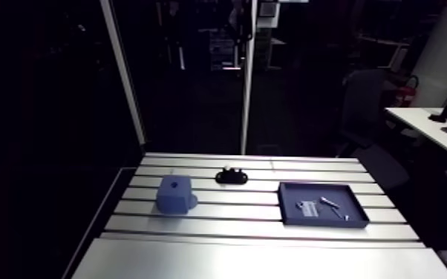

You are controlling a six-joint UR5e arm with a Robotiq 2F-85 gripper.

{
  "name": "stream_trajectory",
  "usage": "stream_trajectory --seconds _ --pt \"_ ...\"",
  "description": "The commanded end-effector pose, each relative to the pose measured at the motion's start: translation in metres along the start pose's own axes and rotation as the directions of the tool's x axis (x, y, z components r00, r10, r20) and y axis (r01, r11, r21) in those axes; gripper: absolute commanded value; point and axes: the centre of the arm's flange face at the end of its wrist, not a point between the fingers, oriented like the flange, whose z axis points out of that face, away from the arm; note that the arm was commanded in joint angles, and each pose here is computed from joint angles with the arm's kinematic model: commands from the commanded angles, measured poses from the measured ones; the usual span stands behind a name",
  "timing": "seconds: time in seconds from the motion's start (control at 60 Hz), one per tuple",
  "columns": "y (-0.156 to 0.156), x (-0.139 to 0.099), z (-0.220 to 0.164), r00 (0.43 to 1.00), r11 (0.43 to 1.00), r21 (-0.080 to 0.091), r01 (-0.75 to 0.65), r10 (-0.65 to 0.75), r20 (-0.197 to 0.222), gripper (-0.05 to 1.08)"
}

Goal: Pick up the M10 bolt and insert it into the hex recess until seated.

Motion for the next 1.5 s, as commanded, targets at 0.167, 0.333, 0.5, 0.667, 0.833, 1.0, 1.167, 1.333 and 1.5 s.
stream_trajectory --seconds 0.167,0.333,0.5,0.667,0.833,1.0,1.167,1.333,1.5 --pt "0.017 0.031 0.046 0.986 0.999 -0.003 -0.037 0.036 -0.161 0.01" --pt "0.026 0.04 0.064 0.984 0.999 -0.006 -0.05 0.048 -0.173 0.01" --pt "0.034 0.053 0.087 0.984 0.998 -0.005 -0.056 0.055 -0.17 0.01" --pt "0.033 0.064 0.115 0.981 0.999 0.007 -0.049 0.049 -0.188 0.01" --pt "0.029 0.073 0.151 0.978 0.999 0.034 -0.037 0.043 -0.202 0.01" --pt "0.028 0.079 0.188 0.98 0.999 0.036 -0.015 0.022 -0.198 0.01" --pt "0.027 0.078 0.208 0.982 0.999 0.03 -0.014 0.02 -0.188 0.01" --pt "0.026 0.075 0.226 0.984 0.999 0.033 -0.013 0.018 -0.176 0.09" --pt "0.026 0.074 0.235 0.986 0.999 0.031 -0.015 0.019 -0.164 0.22"
